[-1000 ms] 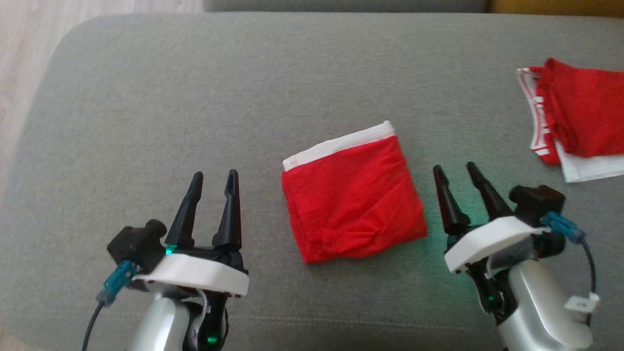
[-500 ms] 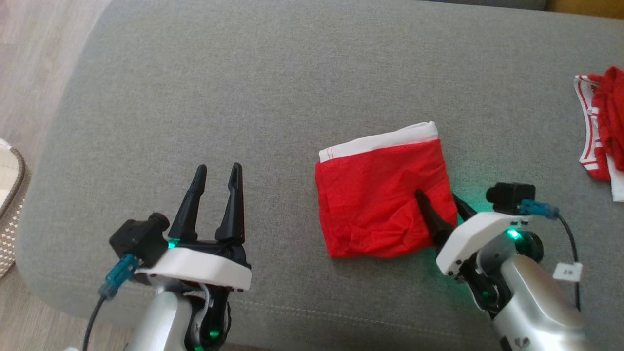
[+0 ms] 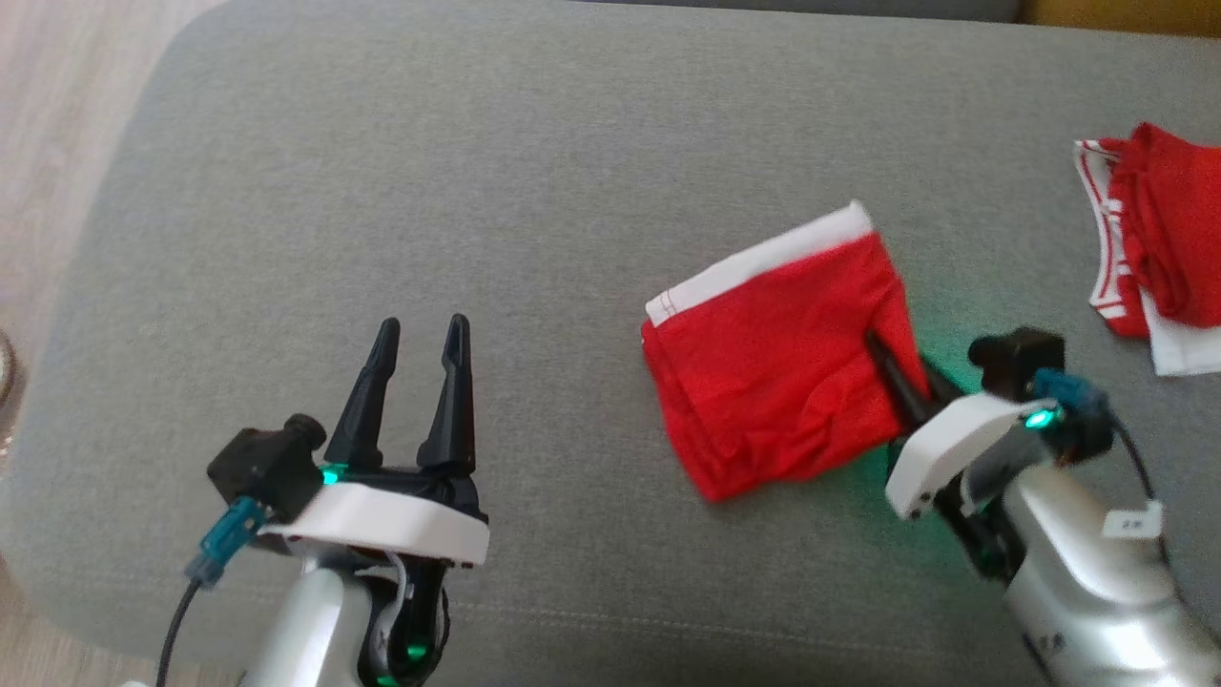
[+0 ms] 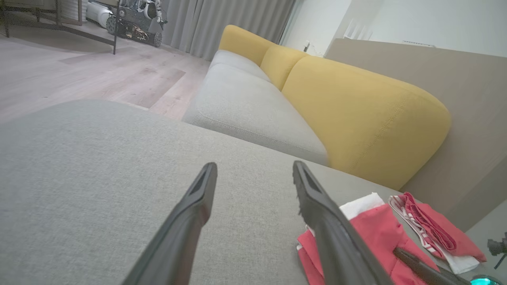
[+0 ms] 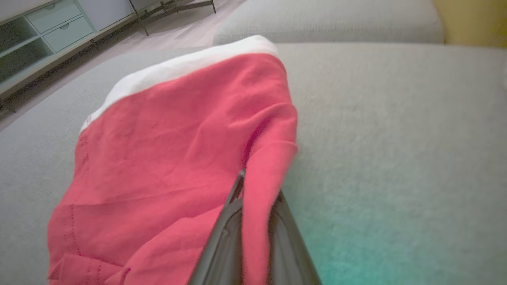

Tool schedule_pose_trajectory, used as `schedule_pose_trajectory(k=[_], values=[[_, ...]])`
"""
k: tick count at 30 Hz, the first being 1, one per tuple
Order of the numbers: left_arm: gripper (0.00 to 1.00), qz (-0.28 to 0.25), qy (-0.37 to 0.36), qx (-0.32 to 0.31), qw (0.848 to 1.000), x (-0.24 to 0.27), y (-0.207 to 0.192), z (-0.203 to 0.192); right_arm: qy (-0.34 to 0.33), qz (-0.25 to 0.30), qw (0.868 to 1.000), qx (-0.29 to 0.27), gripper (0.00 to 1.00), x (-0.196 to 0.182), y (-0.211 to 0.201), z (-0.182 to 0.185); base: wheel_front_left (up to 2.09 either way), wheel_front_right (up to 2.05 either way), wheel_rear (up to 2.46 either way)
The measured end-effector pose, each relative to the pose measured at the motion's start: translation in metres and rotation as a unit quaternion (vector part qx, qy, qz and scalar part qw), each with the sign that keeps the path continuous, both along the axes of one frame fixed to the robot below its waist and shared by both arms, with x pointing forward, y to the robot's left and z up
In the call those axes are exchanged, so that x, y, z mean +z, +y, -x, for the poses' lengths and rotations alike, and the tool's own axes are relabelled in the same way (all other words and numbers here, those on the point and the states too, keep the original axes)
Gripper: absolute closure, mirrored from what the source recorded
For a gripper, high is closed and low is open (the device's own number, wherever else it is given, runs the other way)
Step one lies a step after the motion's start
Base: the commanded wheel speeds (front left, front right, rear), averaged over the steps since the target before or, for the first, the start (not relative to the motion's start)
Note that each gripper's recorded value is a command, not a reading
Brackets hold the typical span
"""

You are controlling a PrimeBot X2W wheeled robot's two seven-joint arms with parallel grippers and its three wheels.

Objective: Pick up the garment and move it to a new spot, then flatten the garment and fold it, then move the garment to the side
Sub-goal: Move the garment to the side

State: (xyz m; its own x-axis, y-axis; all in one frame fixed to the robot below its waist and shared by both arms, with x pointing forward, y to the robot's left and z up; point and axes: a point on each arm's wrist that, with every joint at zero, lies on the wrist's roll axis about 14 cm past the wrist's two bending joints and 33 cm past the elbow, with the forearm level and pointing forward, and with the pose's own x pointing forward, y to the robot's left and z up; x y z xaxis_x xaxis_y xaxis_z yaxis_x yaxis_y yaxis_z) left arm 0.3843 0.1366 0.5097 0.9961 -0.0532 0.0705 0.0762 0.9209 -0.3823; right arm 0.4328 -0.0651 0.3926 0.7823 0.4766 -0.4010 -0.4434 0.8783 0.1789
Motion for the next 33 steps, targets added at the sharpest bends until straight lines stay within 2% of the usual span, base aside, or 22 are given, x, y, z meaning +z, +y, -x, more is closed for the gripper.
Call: schedule_pose_trajectory(k=[8,16,23,33], values=[[0.0,0.0,-0.004,-0.045,0.999,-0.001,-0.028,-0.014,-0.099,0.078,0.992,-0.014,1.0,0.037,-0.053,-0.035,0.0,0.0,0.0],[0.0,0.001,-0.042,-0.12,0.992,0.012,-0.076,-0.05,-0.137,0.172,0.973,-0.069,1.0,0.075,-0.146,-0.067,0.0,0.0,0.0],[0.0,-0.005,-0.053,-0.177,0.983,0.004,-0.113,-0.082,-0.127,0.215,0.96,-0.13,1.0,0.089,-0.214,-0.089,0.0,0.0,0.0],[0.0,0.005,-0.028,-0.207,0.978,-0.031,-0.136,-0.106,-0.044,0.253,0.94,-0.225,1.0,0.059,-0.293,-0.093,0.0,0.0,0.0]])
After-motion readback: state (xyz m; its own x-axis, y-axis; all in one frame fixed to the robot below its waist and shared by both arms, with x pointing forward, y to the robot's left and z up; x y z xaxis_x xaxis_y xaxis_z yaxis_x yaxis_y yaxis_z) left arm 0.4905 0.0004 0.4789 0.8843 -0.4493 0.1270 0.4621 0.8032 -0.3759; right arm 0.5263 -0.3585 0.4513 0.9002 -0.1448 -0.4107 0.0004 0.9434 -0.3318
